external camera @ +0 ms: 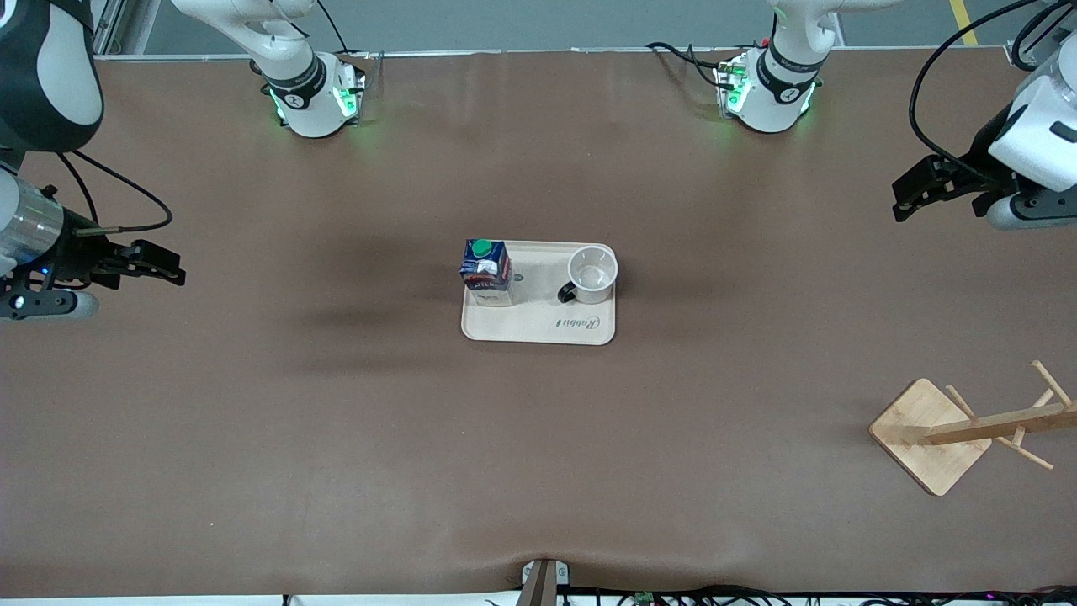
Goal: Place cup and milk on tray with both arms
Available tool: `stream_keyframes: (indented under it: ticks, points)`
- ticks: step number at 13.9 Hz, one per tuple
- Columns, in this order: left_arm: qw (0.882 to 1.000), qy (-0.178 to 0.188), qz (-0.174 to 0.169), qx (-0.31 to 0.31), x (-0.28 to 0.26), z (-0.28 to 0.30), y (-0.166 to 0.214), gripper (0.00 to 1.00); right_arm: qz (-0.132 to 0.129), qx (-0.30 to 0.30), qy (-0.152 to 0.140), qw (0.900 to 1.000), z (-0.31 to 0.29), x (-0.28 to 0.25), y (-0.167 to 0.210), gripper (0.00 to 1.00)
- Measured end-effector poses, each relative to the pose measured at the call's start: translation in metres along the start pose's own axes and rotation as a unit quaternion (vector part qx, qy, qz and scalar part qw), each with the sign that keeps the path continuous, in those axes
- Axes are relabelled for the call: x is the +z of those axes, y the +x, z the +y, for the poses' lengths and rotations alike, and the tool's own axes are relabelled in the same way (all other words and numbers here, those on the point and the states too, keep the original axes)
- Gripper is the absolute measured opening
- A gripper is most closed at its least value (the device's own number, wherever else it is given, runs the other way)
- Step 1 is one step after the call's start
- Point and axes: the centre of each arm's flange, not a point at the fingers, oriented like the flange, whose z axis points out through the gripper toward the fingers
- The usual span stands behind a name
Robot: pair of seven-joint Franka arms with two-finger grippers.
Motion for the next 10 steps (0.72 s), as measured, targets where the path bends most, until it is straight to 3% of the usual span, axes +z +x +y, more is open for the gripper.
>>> stream_keyframes:
  ticks: [5,8,10]
  points:
    - [1.000,-0.001,0.002,-0.005,-0.002,-0.006,0.002,1.00,0.024,0.011,-0.001,1.000,0.009,-0.058,-0.036,1.00]
    - [1.000,-0.001,0.004,-0.006,-0.003,-0.007,0.003,1.00,0.004,0.016,0.000,1.000,0.015,-0.063,-0.043,1.00]
    - [1.000,-0.001,0.004,-0.006,-0.003,-0.007,0.003,1.00,0.006,0.015,-0.002,1.000,0.014,-0.069,-0.044,1.00]
